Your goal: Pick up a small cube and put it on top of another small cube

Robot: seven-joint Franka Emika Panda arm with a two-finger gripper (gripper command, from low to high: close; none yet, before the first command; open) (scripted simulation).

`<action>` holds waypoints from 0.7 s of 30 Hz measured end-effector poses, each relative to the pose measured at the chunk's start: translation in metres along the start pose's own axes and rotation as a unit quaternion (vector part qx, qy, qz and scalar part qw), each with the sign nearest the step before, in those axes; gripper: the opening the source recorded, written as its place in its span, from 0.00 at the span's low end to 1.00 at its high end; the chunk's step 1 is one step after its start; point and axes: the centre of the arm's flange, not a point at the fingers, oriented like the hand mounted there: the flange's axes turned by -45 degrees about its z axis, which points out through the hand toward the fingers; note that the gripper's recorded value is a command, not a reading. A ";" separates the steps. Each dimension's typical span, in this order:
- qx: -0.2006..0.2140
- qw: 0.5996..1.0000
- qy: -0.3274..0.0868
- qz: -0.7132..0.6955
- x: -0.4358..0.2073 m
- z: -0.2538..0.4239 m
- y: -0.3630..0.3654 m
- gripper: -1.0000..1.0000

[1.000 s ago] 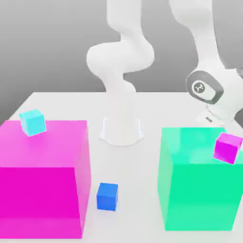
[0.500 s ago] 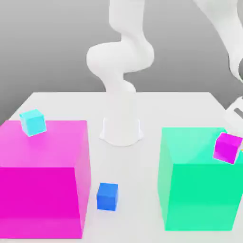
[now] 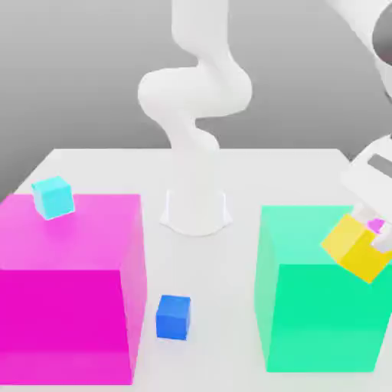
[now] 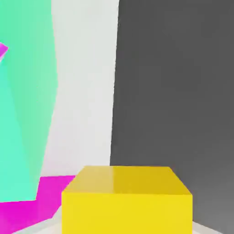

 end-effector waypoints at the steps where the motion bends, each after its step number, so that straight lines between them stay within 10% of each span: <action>1: 0.016 0.999 -0.008 0.049 -0.023 0.015 0.010 0.00; 11: 0.142 0.868 -0.044 0.474 -0.186 0.102 0.015 0.00; 21: 0.239 0.572 -0.047 0.784 -0.318 0.140 -0.035 0.00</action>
